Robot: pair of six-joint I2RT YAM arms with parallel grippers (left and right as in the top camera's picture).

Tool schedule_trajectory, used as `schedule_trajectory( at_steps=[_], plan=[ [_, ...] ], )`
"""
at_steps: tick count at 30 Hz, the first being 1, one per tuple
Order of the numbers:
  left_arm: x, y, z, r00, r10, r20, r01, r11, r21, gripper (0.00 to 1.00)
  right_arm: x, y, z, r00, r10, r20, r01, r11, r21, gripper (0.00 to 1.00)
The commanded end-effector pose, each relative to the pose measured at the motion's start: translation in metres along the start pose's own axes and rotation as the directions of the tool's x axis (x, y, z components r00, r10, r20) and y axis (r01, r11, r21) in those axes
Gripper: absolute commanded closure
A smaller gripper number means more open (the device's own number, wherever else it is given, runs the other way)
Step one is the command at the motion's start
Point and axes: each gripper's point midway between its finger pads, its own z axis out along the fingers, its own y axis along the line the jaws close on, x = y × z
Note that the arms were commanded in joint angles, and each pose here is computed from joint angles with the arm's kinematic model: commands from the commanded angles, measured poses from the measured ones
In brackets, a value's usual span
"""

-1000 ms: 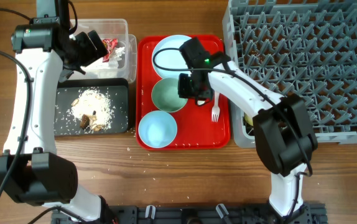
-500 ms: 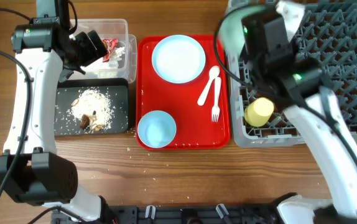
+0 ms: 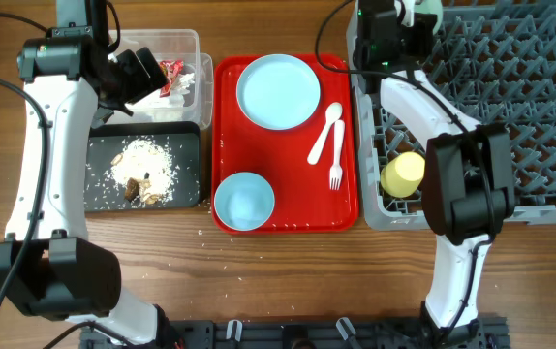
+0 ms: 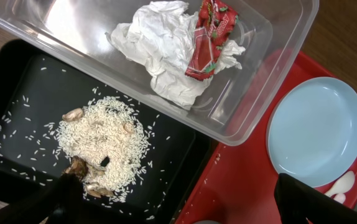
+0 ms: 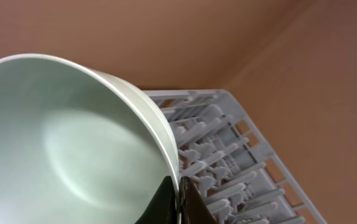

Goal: Sort waste into correct bins and load items into the dishwasher rack
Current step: 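Grasp the mint bowl with the right gripper and place it in the rack, then grasp the blue bowl with the right gripper and place it in the rack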

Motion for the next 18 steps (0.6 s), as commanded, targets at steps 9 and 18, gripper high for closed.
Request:
schedule_trajectory(
  at_steps=[9,18],
  plan=[
    [-0.004,0.0,-0.007,1.0,-0.011,0.025,0.011,1.0,0.002,0.0,-0.008,0.055,-0.064,0.987,-0.151,0.058,0.159,0.97,-0.182,0.5],
    [-0.004,0.0,-0.007,1.0,-0.01,0.024,0.01,1.0,0.001,0.0,-0.028,0.036,-0.158,0.999,0.007,-0.039,-0.028,0.823,-0.567,0.46]
  ],
)
